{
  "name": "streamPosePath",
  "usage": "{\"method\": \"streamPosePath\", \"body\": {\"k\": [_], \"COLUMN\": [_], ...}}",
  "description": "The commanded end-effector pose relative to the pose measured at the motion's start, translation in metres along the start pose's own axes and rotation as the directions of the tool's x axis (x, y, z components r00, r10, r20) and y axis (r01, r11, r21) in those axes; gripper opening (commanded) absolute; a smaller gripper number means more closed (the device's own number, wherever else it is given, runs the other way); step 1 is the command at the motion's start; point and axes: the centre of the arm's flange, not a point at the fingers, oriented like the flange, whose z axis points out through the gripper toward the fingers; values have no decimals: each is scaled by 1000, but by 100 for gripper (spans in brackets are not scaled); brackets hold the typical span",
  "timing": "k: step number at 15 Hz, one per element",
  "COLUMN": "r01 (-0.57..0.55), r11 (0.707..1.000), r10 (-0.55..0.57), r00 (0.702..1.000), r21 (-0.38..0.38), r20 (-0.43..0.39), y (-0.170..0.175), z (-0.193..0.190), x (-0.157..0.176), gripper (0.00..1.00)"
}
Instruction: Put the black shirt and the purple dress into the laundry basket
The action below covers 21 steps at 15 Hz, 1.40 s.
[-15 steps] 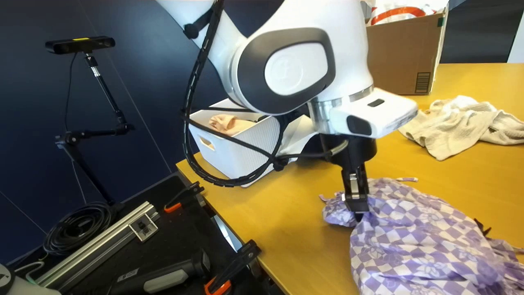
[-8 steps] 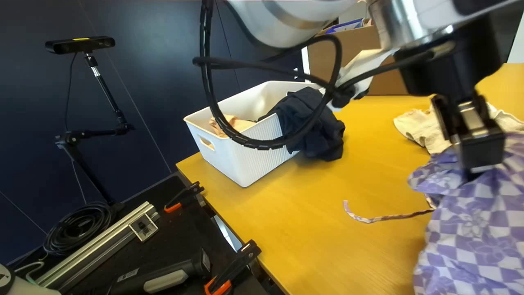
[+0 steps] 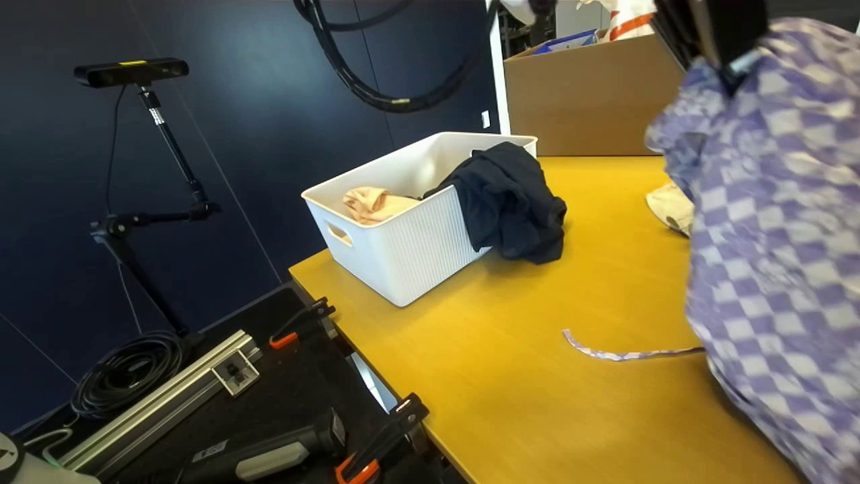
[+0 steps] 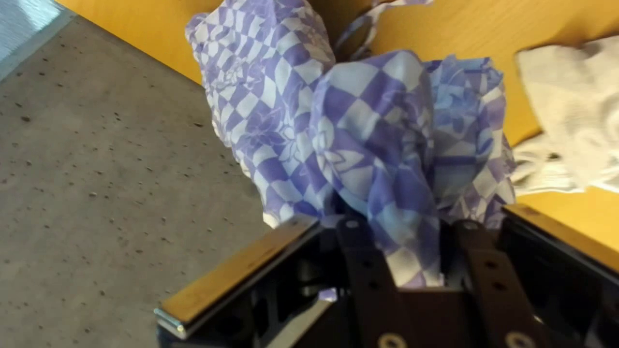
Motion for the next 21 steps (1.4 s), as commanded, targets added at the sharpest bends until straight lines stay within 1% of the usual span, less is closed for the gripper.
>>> {"method": "streamPosePath", "body": {"k": [1,3,4,6,8,9,10,11,13,15,16,17,18,19,20,21], "r01": [148,224,266,342,407,436,461,482,517,538,539,538,531,521,504,489], "r11": [979,948,926,874,809,771,731,689,597,501,457,416,380,345,326,313], "r10": [-150,-230,-271,-348,-420,-454,-487,-518,-575,-628,-652,-678,-705,-732,-761,-790], "r00": [989,973,962,936,905,887,869,850,809,765,744,721,696,670,642,610], "r21": [139,227,267,345,424,464,503,540,614,678,707,733,757,781,800,814], "r20": [3,0,-17,-46,-68,-80,-89,-98,-121,-142,-145,-145,-135,-124,-95,-63], "y": [-40,-62,-70,-83,-86,-87,-86,-85,-81,-75,-73,-70,-68,-65,-62,-58], "z": [-88,-137,-163,-214,-267,-294,-319,-334,-357,-366,-367,-364,-356,-348,-334,-323], "x": [-33,-58,-72,-101,-126,-138,-145,-146,-147,-144,-141,-137,-130,-124,-120,-117], "gripper": [4,4,4,4,4,40,40,46,60,75,81,90,96,100,100,100]}}
